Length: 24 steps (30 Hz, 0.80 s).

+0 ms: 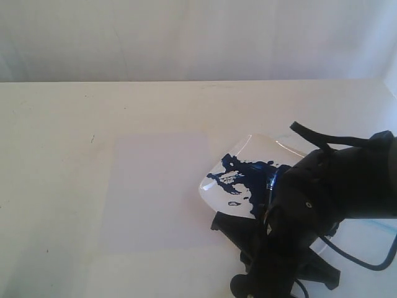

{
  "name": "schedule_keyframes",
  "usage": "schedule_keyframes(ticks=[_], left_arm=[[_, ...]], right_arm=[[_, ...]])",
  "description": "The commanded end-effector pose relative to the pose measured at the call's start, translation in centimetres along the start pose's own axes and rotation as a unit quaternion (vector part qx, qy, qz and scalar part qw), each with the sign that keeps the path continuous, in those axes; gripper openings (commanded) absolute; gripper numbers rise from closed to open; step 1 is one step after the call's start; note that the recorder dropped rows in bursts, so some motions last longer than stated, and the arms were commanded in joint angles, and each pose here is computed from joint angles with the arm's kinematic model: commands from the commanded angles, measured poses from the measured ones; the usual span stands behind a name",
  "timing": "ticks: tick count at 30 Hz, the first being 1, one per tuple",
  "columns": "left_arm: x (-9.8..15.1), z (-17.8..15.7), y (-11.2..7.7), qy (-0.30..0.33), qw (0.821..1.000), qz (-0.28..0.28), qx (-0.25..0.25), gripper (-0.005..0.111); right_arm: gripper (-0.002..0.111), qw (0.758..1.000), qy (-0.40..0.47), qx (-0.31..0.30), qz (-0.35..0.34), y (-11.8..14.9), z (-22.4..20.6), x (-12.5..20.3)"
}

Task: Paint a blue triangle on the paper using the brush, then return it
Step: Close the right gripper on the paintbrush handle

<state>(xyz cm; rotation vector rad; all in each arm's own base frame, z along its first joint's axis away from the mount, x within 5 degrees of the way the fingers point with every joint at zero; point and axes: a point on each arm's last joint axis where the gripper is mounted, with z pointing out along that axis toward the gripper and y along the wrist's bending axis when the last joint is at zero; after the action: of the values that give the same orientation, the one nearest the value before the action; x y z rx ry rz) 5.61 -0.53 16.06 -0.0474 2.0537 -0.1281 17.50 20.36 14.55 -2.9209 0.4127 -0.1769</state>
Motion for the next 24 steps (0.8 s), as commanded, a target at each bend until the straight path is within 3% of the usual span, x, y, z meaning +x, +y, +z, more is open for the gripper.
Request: schedule_keyframes(ticks=[1, 24], left_arm=[[0.07, 0.04, -0.03, 0.001, 1.000, -0.001, 0.003, 0.000], [0.07, 0.04, -0.03, 0.001, 1.000, -0.001, 0.003, 0.000]], right_arm=[[0.023, 1.000, -0.001, 0.004, -0.006, -0.09, 0.03, -0.23], [0.021, 1.000, -0.001, 0.000, -0.009, -0.02, 0.03, -0.22]])
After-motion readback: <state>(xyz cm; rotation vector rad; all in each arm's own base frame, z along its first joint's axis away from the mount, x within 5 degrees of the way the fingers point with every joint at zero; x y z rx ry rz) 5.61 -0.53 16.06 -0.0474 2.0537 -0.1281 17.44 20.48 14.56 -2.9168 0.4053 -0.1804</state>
